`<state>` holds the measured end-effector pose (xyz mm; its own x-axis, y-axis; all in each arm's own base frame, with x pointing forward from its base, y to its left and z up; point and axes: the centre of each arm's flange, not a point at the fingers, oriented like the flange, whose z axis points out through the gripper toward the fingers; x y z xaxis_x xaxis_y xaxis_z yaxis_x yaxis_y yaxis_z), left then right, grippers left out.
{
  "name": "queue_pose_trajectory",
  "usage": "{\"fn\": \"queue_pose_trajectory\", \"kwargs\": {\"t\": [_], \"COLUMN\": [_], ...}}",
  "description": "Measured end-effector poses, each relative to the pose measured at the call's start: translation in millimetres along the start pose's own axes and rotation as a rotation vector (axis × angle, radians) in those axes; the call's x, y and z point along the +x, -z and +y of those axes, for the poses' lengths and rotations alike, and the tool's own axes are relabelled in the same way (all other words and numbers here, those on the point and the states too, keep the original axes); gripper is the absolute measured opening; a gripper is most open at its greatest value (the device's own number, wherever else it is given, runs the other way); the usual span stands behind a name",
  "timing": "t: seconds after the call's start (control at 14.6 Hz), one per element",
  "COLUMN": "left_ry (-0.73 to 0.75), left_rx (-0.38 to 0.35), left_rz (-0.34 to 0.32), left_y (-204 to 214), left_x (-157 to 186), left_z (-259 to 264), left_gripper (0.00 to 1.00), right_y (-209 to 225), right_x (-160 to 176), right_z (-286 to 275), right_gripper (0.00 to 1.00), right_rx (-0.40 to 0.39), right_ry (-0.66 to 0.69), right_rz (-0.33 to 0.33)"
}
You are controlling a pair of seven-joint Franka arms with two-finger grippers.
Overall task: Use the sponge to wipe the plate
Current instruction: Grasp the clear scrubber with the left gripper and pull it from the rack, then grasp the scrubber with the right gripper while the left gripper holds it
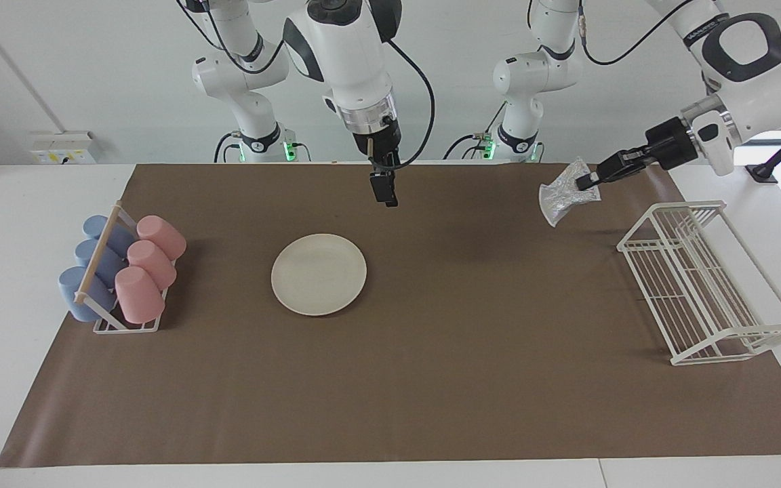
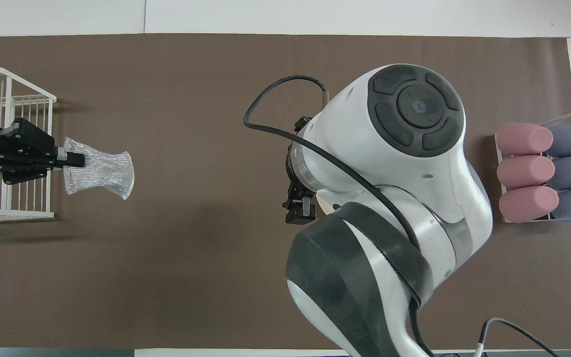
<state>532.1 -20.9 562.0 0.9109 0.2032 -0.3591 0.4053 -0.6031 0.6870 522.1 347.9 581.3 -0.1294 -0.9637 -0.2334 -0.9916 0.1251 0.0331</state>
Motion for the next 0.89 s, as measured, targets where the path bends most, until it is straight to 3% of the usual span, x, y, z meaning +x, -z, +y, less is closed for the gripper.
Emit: {"fn": "queue_pose_trajectory", "kwargs": {"t": [0.55, 0.89], "left_ry": [-0.168, -0.197], "left_rx": [-0.348, -0.497], "left_rz": [-0.134, -0.16], "left_y": [-112.7, -159.6], "left_x": [-23.4, -35.8], "left_z": [-37.1, -32.0], "left_gripper": [0.04, 0.04], "right_y": [-2.1, -15.9], "right_x": [5.3, 0.5], "right_z": [4.5, 18.7], "right_gripper": [1.0, 1.0], "right_rx": [0.034, 0.057], "right_ry": [0.035, 0.084], "right_rz": [-0.013, -0.022]}}
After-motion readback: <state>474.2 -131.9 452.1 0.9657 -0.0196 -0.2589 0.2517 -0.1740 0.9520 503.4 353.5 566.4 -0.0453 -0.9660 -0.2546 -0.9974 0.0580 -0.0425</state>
